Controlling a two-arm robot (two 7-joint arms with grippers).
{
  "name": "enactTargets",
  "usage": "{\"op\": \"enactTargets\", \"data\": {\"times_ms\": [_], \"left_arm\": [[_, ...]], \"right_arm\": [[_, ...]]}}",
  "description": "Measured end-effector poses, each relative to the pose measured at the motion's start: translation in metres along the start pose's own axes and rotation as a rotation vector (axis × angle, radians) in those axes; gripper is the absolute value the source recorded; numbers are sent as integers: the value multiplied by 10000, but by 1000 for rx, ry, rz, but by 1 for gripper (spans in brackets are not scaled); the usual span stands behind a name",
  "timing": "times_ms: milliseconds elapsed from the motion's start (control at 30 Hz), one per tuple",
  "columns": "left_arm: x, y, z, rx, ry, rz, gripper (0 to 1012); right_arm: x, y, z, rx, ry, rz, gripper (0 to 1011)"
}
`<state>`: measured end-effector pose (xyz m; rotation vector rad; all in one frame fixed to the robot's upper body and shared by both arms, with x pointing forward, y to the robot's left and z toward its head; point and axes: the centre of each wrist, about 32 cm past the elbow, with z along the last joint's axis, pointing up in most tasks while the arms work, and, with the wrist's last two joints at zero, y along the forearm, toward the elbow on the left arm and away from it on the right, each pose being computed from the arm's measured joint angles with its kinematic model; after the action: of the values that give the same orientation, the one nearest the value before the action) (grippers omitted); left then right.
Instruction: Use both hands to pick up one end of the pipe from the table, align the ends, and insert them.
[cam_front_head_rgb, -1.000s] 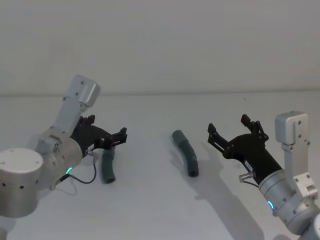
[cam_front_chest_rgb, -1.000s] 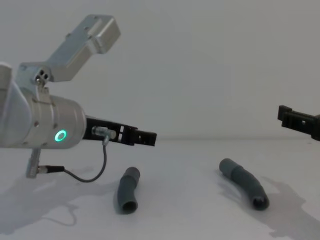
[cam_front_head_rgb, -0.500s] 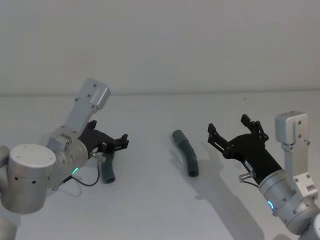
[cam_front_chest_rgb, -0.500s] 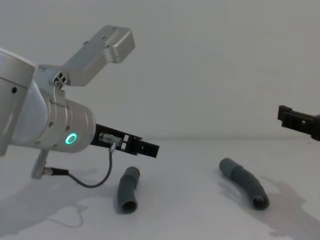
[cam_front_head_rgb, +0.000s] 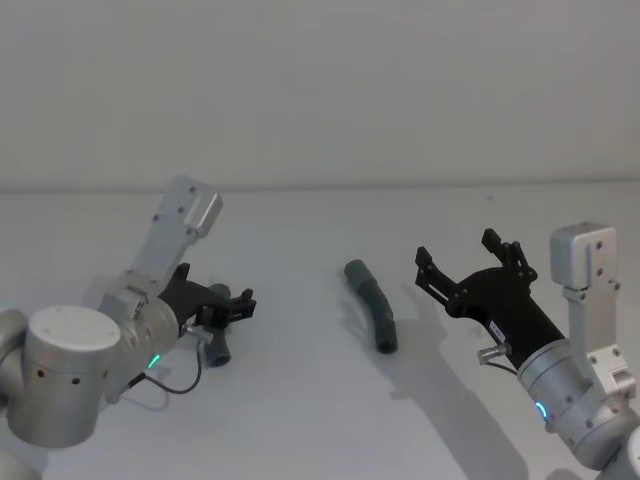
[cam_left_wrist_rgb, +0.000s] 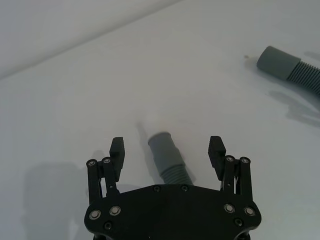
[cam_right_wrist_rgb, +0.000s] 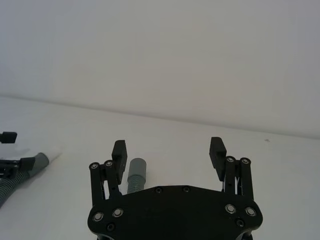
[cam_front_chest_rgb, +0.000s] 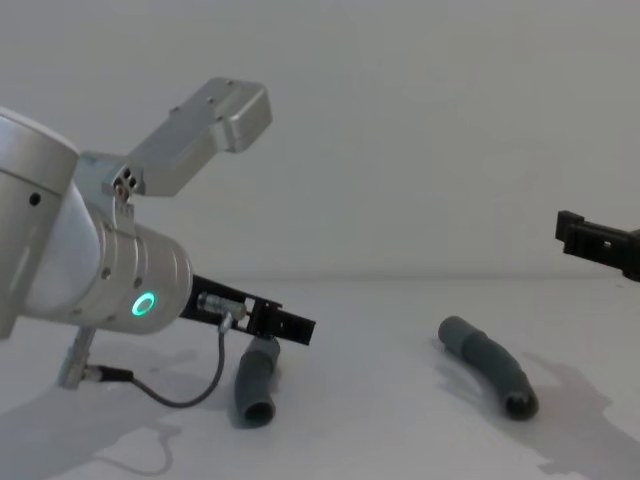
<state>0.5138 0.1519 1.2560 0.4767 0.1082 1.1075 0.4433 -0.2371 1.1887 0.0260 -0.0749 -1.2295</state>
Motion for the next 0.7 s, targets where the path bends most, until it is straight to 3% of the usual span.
{"op": "enactTargets", "data": {"times_ms": [400,700], "left_arm": [[-93,5,-143,15,76,23,1001],[-125,-27,-233,15,124,42,1001]], "right_arm": [[0,0,0,0,0,0,1004],[0,0,0,0,0,0,1004]]}}
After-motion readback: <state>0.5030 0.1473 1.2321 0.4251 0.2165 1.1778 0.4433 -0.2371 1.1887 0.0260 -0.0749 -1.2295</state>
